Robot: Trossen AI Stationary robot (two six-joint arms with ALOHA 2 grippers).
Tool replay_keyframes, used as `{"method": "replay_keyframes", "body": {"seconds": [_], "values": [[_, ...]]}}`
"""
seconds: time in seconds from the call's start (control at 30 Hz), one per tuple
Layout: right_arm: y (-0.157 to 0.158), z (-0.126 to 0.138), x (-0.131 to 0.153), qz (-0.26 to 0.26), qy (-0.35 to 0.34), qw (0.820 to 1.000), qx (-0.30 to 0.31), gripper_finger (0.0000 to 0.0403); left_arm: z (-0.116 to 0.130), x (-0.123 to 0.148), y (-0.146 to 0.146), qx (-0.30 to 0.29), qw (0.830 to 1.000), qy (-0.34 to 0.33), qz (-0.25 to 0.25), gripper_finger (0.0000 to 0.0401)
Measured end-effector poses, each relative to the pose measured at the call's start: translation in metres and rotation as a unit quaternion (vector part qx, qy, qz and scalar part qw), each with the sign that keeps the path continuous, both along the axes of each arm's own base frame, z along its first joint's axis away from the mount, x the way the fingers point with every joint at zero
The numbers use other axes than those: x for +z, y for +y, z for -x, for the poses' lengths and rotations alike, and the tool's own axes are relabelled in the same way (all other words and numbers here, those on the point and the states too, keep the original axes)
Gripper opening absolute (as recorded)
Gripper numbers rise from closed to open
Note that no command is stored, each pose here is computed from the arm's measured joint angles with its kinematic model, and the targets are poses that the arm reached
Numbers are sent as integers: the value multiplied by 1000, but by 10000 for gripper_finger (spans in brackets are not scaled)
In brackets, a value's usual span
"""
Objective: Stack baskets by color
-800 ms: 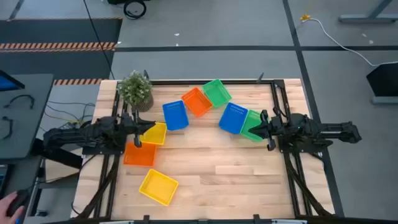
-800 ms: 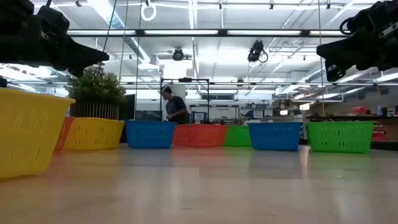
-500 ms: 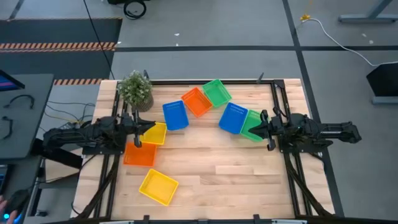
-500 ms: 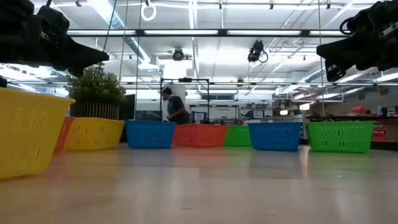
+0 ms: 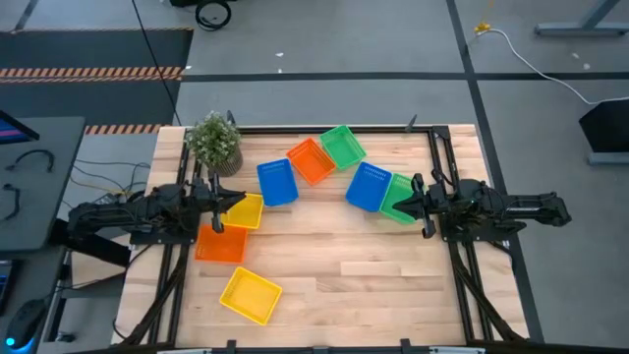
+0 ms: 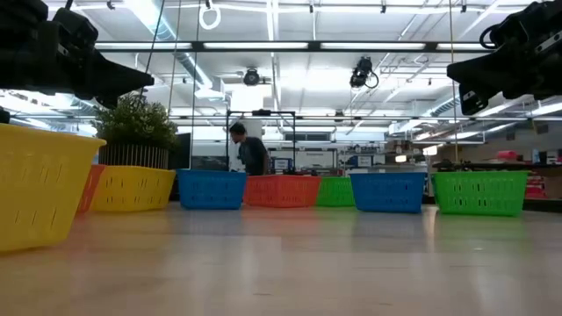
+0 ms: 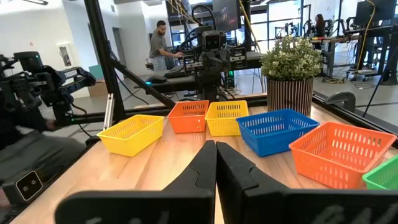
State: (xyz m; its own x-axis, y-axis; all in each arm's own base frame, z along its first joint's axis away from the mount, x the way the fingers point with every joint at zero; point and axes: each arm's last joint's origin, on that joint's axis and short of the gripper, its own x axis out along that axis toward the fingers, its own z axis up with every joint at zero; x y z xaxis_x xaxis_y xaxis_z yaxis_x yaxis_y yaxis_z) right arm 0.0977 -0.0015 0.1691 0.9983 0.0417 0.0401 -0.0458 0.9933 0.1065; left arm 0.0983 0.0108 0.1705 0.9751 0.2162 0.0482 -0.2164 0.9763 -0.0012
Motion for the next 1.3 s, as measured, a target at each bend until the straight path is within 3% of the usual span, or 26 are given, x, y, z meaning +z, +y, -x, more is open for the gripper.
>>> {"method": "replay_keyframes", "body": {"seconds": [0.33, 0.4, 0.5, 0.67, 0.73, 0.8, 0.9, 1.1, 1.3], "values": [[0, 0, 0, 0, 0, 1000, 0, 8, 0, 0, 0, 1, 1000, -1, -4, 31], [0, 0, 0, 0, 0, 1000, 0, 8, 0, 5, 0, 2, 999, -18, -30, 29], [0, 0, 0, 0, 0, 1000, 0, 8, 1, 9, 0, 3, 999, -43, -30, 28], [0, 0, 0, 0, 0, 1000, 0, 8, 4, 25, 0, -2, 990, -140, 31, 35], [0, 0, 0, 0, 0, 1000, 0, 8, 7, 32, 2, 21, 982, -181, 43, 36], [0, 0, 0, 0, 0, 1000, 0, 8, 7, 34, 4, 44, 976, -202, 76, 35], [0, 0, 0, 0, -1, 1000, 0, 8, 6, 37, 3, 33, 969, -224, 101, 32], [0, 0, 1, 0, -3, 1000, 0, 8, -19, 49, -1, 11, 986, -133, 101, 32], [0, 0, 1, 0, -4, 1000, 0, 8, -73, 64, -9, 26, 993, 72, 94, 31]]}}
